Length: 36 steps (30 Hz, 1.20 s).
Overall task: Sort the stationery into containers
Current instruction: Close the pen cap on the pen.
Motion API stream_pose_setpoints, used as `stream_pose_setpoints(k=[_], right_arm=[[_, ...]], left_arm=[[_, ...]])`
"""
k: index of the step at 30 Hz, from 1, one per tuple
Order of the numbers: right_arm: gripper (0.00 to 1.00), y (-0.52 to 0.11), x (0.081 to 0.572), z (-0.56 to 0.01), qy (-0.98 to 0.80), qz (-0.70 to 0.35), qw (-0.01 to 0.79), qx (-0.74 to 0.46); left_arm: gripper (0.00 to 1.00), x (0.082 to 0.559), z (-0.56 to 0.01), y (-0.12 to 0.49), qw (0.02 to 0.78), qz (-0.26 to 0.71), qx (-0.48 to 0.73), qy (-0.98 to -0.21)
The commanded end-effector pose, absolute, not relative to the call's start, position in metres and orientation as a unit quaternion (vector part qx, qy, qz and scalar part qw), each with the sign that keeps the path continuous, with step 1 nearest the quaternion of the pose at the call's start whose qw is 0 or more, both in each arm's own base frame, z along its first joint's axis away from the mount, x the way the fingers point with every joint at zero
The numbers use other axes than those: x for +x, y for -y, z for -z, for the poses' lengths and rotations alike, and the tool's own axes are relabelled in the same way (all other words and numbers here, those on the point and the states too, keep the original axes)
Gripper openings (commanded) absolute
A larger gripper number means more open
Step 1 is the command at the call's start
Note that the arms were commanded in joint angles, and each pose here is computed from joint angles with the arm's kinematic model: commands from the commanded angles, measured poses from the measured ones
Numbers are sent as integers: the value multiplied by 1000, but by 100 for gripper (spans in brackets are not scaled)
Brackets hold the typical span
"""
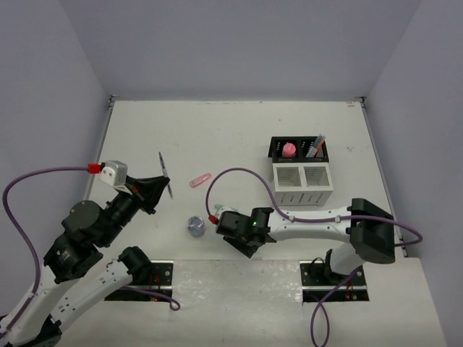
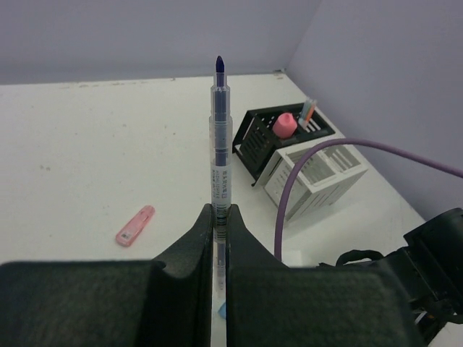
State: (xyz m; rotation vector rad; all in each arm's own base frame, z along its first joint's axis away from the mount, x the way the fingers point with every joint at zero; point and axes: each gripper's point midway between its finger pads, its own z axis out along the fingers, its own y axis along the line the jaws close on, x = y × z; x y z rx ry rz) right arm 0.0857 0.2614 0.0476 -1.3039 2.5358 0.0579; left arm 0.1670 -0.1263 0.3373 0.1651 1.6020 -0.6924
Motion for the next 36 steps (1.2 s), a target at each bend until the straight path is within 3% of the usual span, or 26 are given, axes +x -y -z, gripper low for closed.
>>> stream_pose_setpoints(k=[1, 17, 36], right_arm=[[46, -273, 70, -41, -874, -24, 102, -475], [43, -248, 52, -17, -880, 19, 23, -475], [41, -247, 57, -12, -885, 27, 15, -464]], left_arm=[[0, 170, -318, 127, 636, 276, 102, -714], [0, 170, -315, 129, 636, 278, 106, -712], [0, 167, -318, 126, 641, 283, 105, -706]])
